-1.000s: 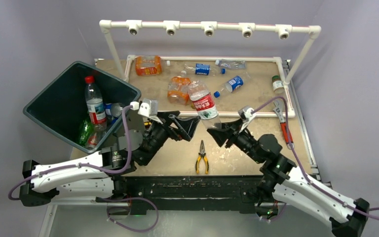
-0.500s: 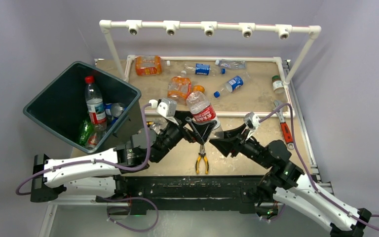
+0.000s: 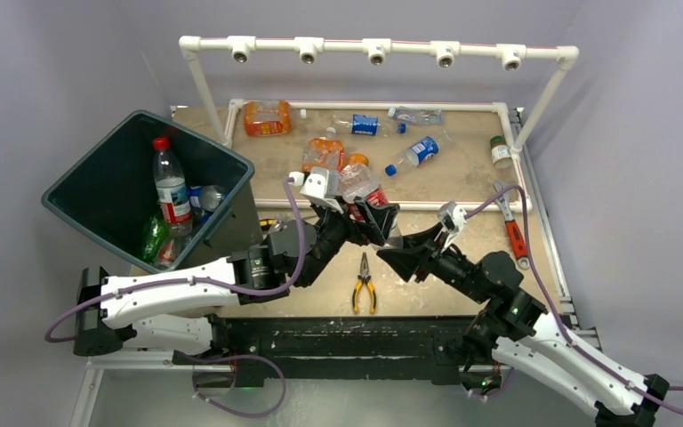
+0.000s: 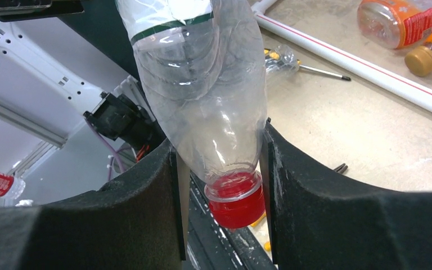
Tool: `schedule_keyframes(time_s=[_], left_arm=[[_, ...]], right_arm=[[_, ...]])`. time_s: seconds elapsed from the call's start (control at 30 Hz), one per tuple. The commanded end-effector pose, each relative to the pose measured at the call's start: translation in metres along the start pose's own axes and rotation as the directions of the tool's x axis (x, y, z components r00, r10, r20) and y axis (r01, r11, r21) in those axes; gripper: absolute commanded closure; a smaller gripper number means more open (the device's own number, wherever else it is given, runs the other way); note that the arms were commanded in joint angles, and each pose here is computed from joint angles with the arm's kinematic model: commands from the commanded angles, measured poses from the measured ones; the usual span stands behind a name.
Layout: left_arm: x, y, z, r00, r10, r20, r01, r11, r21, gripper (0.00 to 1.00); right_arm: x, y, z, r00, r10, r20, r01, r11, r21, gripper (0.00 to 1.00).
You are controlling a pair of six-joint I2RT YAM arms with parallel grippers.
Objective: Put the plastic bottles in the bin
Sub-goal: Pick up the plastic bottle at the center of the board.
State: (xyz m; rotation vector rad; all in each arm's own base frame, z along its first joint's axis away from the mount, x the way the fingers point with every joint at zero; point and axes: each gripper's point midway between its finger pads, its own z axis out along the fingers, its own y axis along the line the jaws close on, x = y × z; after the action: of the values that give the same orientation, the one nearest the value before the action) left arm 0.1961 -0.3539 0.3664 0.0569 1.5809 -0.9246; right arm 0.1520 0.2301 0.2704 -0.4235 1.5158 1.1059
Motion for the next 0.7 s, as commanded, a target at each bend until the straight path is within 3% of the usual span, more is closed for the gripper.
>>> schedule_keyframes(time_s=[0.0,0.17,0.27,0.43,0.57,0.67], left_arm=[[-0.025,-0.004,-0.004,0.994,-0.084,0.068,0.085,0.996,-0.005,0.20],[-0.026,-0.005,-0.008,0.992,-0.103,0.077,0.102,0.995,0.019,0.45],[-0.023,-0.007,-0.008,0.991,-0.113,0.068,0.111,0.993,0.036,0.56],[-0.028,-0.010,-0.011,0.982,-0.162,0.096,0.156,0.985,0.071,0.64],[-0.053,-0.008,-0.023,0.932,-0.301,0.204,0.276,0.950,0.143,0.68],[-0.080,-0.002,-0.038,0.841,-0.447,0.305,0.391,0.891,0.231,0.69]], right_arm=[[-0.013,0.007,-0.002,1.000,-0.013,0.010,0.014,1.000,-0.012,0.69],[-0.014,0.009,-0.002,1.000,-0.013,0.010,0.013,1.000,-0.019,0.65],[-0.018,0.012,-0.002,1.000,-0.006,0.019,0.006,1.000,-0.027,0.56],[-0.035,0.021,-0.004,0.998,0.016,0.057,-0.014,0.999,-0.048,0.23],[-0.073,0.036,-0.021,0.977,0.041,0.210,-0.021,0.995,-0.095,0.09],[-0.108,0.046,-0.046,0.915,0.087,0.394,-0.031,0.989,-0.146,0.06]])
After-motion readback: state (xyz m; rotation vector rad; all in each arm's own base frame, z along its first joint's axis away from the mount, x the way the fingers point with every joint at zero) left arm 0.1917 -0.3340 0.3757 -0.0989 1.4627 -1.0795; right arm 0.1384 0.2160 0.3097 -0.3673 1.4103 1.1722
